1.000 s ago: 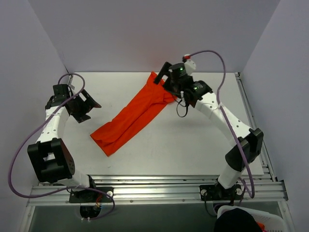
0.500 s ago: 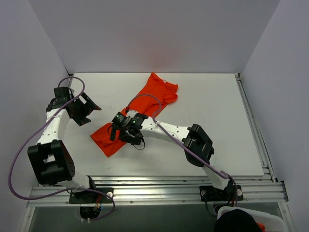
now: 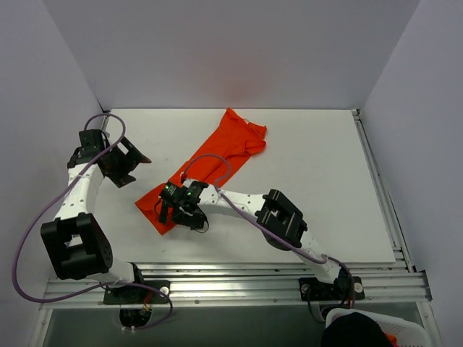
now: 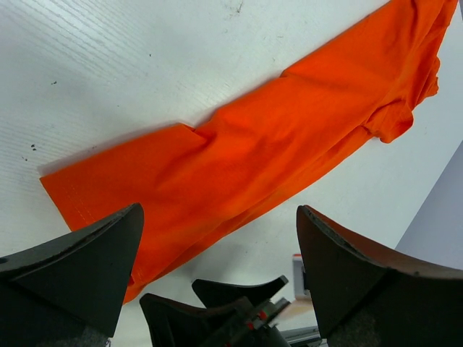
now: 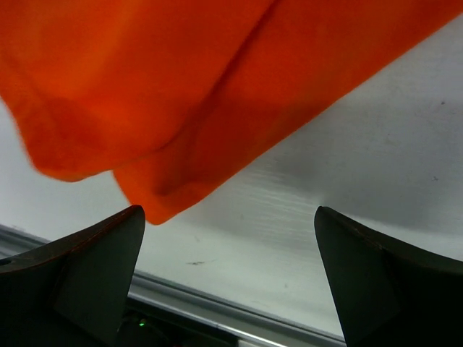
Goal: Fold and stack the t-shirts
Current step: Fold the tshirt
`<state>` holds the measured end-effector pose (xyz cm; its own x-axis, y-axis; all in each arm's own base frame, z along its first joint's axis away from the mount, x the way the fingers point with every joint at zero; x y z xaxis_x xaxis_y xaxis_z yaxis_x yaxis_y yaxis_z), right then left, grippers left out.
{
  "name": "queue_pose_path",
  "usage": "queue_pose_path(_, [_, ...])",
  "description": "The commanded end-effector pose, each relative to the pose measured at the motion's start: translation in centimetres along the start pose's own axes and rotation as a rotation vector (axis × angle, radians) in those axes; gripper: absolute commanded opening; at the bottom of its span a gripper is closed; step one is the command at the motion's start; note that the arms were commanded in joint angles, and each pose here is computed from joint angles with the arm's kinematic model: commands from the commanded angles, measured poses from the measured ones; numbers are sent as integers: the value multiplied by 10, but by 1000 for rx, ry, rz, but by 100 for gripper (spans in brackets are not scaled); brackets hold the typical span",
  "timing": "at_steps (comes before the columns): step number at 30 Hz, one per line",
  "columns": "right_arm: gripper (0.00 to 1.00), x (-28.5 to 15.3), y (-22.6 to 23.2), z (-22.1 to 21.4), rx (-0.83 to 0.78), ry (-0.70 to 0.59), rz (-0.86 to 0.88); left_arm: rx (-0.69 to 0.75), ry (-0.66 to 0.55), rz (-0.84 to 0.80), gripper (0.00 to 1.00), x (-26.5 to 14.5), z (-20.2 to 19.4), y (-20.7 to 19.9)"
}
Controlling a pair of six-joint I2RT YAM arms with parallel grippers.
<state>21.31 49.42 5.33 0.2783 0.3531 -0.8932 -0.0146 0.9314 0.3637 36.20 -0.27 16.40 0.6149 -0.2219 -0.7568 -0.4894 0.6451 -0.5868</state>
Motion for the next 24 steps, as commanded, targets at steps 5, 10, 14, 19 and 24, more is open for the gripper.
queue_pose_path(5, [99, 17, -16, -17, 20, 27, -61, 15, -41, -39, 96, -15, 4, -9])
queue_pose_path(10, [99, 36, -18, -18, 15, 33, -79, 14, -29, -32, 96, -14, -1, -5])
queue_pose_path(14, [97, 51, -20, -19, 13, 32, -94, 20, -25, -26, 96, -14, -3, -4])
queue_pose_path(19, [78, 68, -28, -18, 15, 30, -119, 31, -16, -19, 96, -14, -8, -4])
queue_pose_path(24, [29, 71, -42, -29, 26, 47, -136, 49, -15, -15, 96, -15, -12, -5])
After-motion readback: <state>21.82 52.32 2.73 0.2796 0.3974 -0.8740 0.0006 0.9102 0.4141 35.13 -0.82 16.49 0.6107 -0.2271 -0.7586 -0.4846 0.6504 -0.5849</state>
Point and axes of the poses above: each gripper's point midway between its finger pads, its own x axis out along the fingers, its own y axis along the line the jaws close on, z = x × y, the point moved 1 cm from there along -x, back along the fingers, and after that the axes turned 3 degrees about -x, right-handed, at the moved point
